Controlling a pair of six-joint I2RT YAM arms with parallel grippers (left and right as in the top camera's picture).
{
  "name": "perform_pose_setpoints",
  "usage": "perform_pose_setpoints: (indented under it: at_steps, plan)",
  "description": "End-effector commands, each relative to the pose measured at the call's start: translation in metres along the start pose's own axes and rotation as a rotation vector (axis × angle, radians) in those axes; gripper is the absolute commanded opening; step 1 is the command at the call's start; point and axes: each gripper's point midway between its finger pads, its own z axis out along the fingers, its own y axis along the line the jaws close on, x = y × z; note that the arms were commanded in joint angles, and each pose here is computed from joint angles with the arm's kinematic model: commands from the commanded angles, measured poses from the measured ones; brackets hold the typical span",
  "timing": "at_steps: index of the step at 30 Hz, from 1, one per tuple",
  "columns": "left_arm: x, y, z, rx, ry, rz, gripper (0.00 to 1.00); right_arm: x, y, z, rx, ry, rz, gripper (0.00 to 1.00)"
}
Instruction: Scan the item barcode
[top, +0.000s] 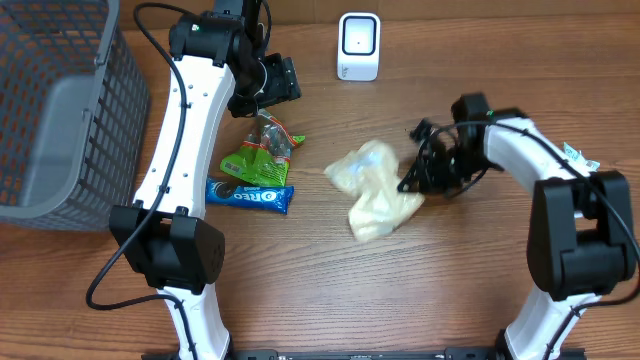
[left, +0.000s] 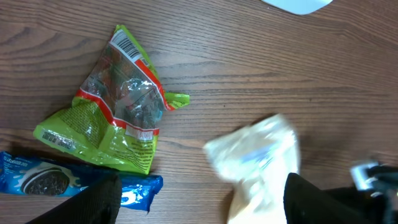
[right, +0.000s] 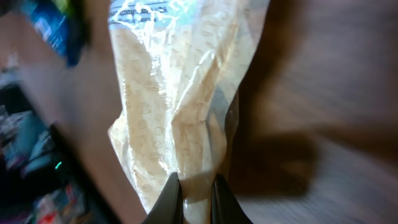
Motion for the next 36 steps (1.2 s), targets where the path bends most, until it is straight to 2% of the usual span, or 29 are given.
perform_pose_setpoints:
  at_steps: [1, 3, 5, 8, 10, 13, 16, 19, 23, 27, 31, 33, 34, 36]
  plan:
    - [-0.001, -0.004, -0.002, 0.018, -0.004, -0.009, 0.75, -0.04, -0.01, -0.067, 0.352, -0.186, 0.065, 0.04]
    - [-0.001, -0.004, -0.002, 0.019, -0.005, -0.01, 0.75, -0.046, -0.033, -0.108, 0.688, -0.293, 0.183, 0.04]
    - [-0.001, -0.004, -0.002, 0.019, -0.005, -0.01, 0.75, -0.042, -0.04, -0.151, 1.018, -0.37, 0.214, 0.04]
    - [-0.001, -0.003, -0.002, 0.014, -0.007, -0.009, 0.75, -0.039, -0.023, -0.179, 1.322, -0.423, 0.145, 0.04]
    - [-0.002, -0.002, -0.002, 0.007, -0.01, -0.009, 0.76, -0.038, -0.006, -0.177, 1.409, -0.447, 0.097, 0.04]
    - [-0.005, 0.003, -0.002, -0.022, -0.024, -0.011, 0.77, -0.039, 0.015, -0.149, 1.387, -0.452, 0.046, 0.04]
    - [-0.01, 0.012, -0.003, -0.073, -0.052, -0.012, 0.8, -0.035, 0.021, -0.117, 1.398, -0.38, -0.028, 0.04]
    - [-0.014, 0.022, -0.004, -0.111, -0.072, -0.019, 0.8, -0.026, 0.016, -0.099, 1.509, -0.283, -0.099, 0.04]
    - [-0.022, 0.032, -0.006, -0.116, -0.091, -0.042, 0.83, -0.019, 0.032, -0.09, 1.667, -0.298, -0.201, 0.04]
    - [-0.034, 0.045, -0.01, -0.116, -0.117, -0.075, 0.85, -0.014, 0.058, -0.052, 1.613, -0.31, -0.302, 0.04]
    - [-0.041, 0.06, -0.013, -0.121, -0.133, -0.108, 0.85, -0.005, 0.059, -0.011, 1.546, -0.236, -0.341, 0.04]
    - [-0.043, 0.066, -0.014, -0.125, -0.135, -0.12, 0.85, -0.001, 0.057, 0.0, 1.533, -0.203, -0.35, 0.13]
    - [-0.044, 0.069, -0.015, -0.128, -0.134, -0.127, 0.85, 0.004, 0.059, 0.008, 1.503, -0.183, -0.348, 0.23]
    - [-0.044, 0.071, -0.015, -0.13, -0.135, -0.131, 0.85, 0.008, 0.063, 0.016, 1.469, -0.174, -0.35, 0.27]
